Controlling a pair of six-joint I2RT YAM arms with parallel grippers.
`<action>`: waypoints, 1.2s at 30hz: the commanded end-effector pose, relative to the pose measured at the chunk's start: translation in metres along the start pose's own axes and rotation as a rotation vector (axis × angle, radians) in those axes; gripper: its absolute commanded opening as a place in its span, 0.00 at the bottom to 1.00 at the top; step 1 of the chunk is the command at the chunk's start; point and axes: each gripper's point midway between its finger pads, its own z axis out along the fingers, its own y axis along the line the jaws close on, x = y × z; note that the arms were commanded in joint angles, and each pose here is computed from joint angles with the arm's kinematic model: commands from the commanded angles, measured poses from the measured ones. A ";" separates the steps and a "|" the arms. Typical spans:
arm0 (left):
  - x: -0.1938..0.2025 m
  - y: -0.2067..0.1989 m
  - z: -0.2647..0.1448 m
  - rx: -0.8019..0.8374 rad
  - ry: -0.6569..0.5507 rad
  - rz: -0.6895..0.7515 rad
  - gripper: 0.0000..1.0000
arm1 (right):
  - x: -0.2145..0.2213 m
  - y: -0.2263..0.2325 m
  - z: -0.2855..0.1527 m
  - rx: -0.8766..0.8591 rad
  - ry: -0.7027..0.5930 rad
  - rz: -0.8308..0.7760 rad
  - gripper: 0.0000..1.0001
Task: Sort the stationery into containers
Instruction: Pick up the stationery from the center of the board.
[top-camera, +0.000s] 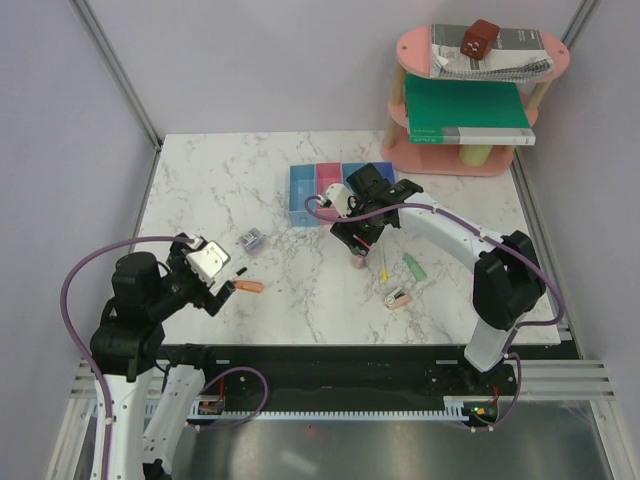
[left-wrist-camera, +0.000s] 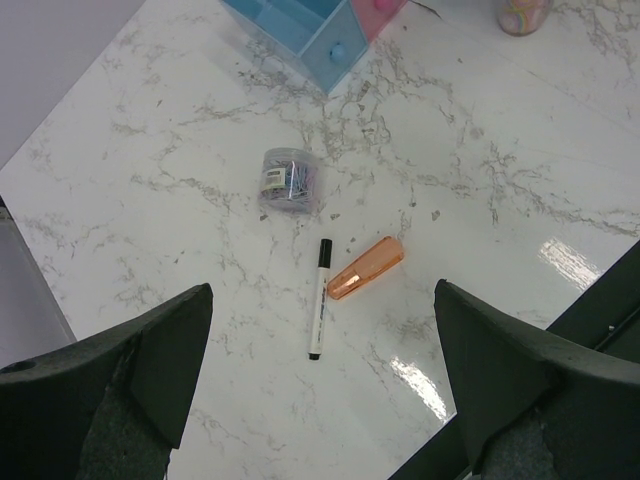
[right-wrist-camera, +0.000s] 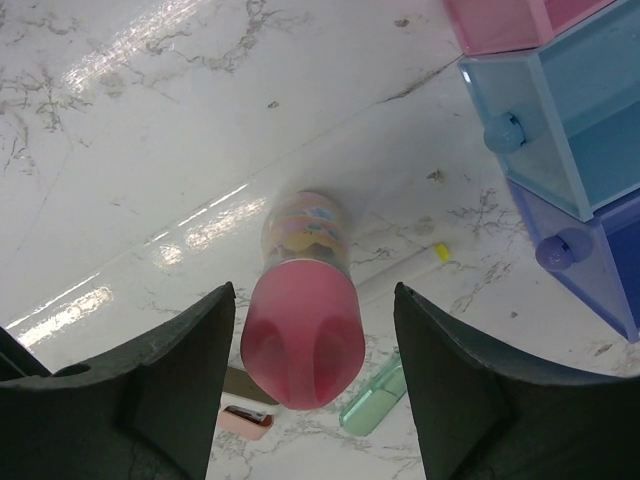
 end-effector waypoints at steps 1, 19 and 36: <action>0.003 0.001 -0.003 -0.020 0.005 0.010 0.99 | 0.002 -0.003 0.002 0.024 0.006 0.009 0.71; 0.008 -0.004 -0.004 -0.019 0.003 0.012 0.99 | 0.000 -0.007 -0.009 0.045 0.024 0.008 0.07; 0.009 -0.006 -0.006 -0.026 -0.007 0.011 0.99 | -0.071 -0.082 -0.085 0.276 -0.175 0.036 0.02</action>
